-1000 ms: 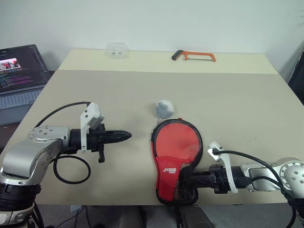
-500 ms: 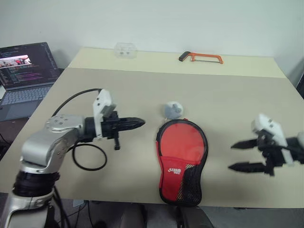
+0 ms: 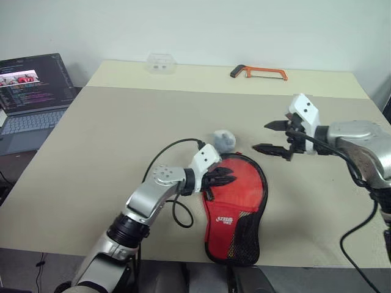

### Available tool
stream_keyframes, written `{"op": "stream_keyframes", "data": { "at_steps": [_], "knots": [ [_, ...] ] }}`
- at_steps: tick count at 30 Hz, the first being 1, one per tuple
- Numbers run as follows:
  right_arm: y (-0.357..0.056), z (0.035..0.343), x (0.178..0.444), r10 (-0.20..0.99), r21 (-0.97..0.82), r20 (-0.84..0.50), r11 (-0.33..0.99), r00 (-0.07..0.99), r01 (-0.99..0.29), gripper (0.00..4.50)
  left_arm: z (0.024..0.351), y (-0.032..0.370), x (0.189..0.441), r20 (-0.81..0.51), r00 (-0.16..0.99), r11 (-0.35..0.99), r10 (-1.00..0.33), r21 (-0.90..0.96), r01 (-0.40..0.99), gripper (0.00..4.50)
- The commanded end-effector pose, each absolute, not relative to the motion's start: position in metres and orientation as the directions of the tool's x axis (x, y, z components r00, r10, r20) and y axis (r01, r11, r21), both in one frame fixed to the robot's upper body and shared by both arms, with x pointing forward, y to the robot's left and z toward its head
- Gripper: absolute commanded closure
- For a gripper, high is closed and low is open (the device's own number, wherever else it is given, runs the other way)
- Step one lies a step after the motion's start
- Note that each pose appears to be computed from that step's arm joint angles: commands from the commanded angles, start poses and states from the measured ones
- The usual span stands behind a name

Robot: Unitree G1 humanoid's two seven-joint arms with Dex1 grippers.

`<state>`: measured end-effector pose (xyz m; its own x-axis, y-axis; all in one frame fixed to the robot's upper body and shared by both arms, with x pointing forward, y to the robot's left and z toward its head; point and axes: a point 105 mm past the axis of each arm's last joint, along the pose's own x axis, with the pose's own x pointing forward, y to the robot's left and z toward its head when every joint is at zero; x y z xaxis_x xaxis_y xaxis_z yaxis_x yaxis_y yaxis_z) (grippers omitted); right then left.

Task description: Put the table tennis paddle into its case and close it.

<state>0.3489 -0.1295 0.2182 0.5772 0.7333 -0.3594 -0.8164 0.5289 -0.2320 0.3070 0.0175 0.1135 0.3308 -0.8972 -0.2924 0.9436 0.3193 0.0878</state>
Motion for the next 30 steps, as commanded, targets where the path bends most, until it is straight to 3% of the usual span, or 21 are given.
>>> {"op": "stream_keyframes", "data": {
  "at_steps": [1,6,12,18,30],
  "knots": [
    [-0.118,0.228,0.353,0.749,-0.249,-0.331,0.518,0.574,-0.818,0.0,0.12,0.011,0.302,-0.266,0.324,0.306,-0.908,0.11,0.946,1.74],
    [-0.1,0.229,0.361,0.769,-0.184,-0.317,0.525,0.555,-0.831,0.0,0.12,0.008,0.303,-0.25,0.343,0.33,-0.905,0.094,0.939,0.03],
    [-0.085,0.214,0.376,0.745,-0.107,-0.377,0.555,0.55,-0.825,0.0,0.107,0.015,0.318,-0.307,0.459,0.415,-0.834,0.2,0.887,0.03],
    [-0.068,0.189,0.393,0.702,-0.078,-0.459,0.578,0.544,-0.812,0.0,0.081,0.017,0.312,-0.408,0.443,0.384,-0.798,0.222,0.896,0.03],
    [-0.059,0.159,0.424,0.641,-0.061,-0.498,0.646,0.584,-0.761,0.0,0.072,0.012,0.305,-0.43,0.402,0.392,-0.809,0.116,0.913,0.03]
  ]
}}
